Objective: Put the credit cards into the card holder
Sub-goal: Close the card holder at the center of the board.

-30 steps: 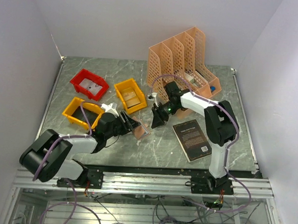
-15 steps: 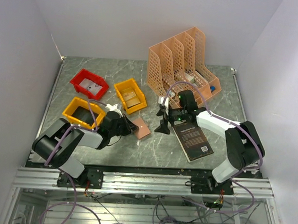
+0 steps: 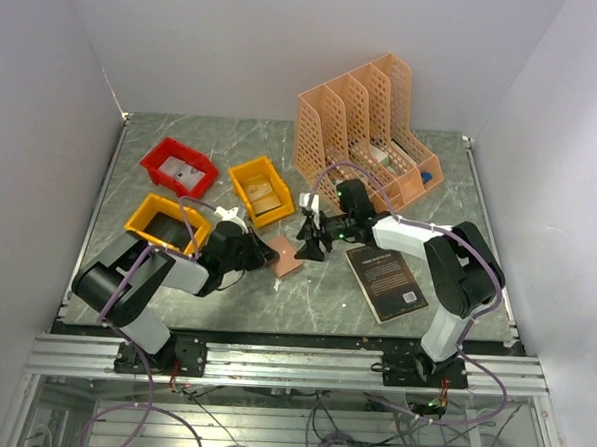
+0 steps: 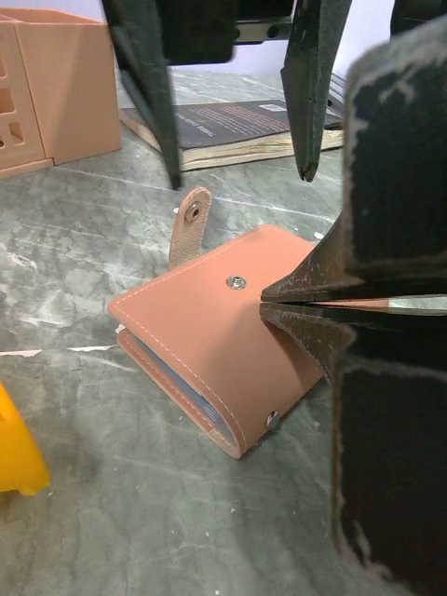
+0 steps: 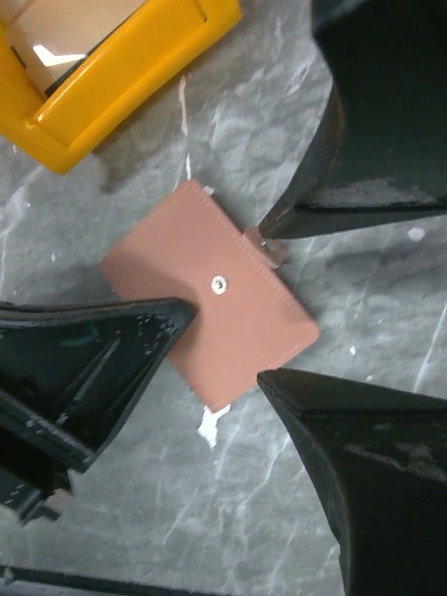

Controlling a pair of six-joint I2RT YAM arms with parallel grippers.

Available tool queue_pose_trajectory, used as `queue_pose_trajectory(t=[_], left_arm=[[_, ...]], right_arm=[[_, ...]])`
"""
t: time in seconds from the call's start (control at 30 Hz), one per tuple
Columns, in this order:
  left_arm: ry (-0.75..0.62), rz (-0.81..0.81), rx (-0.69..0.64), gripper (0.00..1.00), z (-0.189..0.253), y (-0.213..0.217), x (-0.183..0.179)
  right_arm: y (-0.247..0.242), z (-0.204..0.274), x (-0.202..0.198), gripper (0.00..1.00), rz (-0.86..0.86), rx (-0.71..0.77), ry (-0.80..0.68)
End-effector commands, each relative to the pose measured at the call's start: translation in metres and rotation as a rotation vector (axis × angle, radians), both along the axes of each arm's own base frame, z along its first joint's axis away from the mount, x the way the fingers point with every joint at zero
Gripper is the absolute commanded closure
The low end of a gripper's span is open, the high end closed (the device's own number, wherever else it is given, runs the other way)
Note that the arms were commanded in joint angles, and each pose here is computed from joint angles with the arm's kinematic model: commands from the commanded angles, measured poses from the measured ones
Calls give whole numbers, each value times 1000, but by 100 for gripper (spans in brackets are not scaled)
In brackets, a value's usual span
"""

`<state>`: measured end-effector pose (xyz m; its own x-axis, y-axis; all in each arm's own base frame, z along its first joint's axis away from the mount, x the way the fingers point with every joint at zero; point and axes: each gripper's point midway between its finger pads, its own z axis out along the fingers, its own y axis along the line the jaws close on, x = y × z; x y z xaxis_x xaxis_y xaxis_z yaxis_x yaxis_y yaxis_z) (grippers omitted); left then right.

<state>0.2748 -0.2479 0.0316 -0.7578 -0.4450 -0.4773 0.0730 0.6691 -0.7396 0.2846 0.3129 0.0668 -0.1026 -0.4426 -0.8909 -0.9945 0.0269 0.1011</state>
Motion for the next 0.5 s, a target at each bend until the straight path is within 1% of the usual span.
queue_pose_trajectory(t=[0.0,0.07,0.3,0.47], left_arm=[[8,0,42,92,-16,5,-5],[10,-4,39,92,-16,5,-5],[8,-12,30,92,-14,2,-5],[8,-17,26,92,-13,1,-4]], right_arm=[[13,11,12,49,-19,-6,-24],[13,7,13,54,-25,-19,-12],[9,0,22,66,-75,-57,-11],[7,-2,19,68,-45,-81,-21]])
